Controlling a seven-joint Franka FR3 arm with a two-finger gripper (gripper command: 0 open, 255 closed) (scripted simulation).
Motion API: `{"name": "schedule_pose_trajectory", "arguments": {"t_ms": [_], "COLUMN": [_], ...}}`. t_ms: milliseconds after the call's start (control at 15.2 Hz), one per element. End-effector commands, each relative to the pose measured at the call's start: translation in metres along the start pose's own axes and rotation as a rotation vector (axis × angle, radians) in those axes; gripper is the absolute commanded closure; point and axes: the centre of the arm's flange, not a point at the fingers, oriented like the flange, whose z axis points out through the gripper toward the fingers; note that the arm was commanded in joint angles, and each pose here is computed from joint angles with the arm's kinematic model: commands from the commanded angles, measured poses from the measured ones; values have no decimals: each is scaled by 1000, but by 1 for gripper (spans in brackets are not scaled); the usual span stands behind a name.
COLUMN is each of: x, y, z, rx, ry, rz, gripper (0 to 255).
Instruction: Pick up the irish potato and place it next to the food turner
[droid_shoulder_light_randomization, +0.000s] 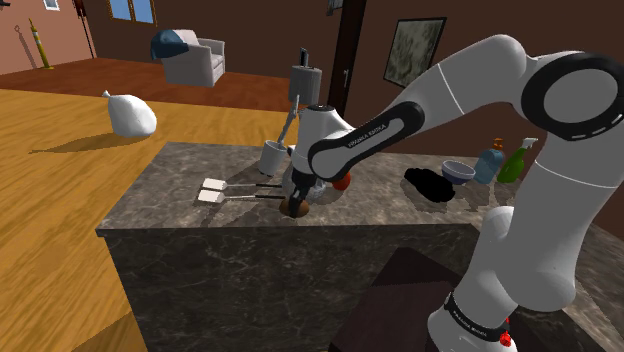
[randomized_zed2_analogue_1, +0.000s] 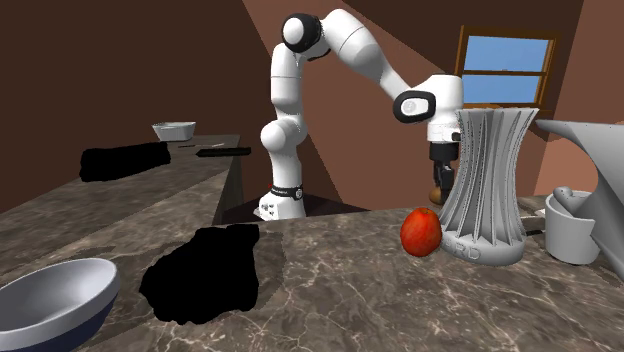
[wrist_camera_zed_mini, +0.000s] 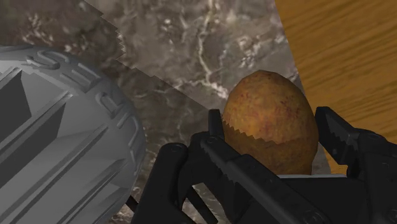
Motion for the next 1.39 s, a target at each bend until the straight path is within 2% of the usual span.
{"name": "schedule_pose_trajectory", "arguments": {"t_ms": [0,132,198,528,792,1320], "x": [0,0,0,0,0,0], "y": [0,0,0,0,0,0], "z": [0,0,0,0,-50,-50], "rx": [0,0,0,0,0,0], "ry": [0,0,0,0,0,0], "rz": [0,0,0,0,0,0], "gripper": [255,255,0,0,0,0]}}
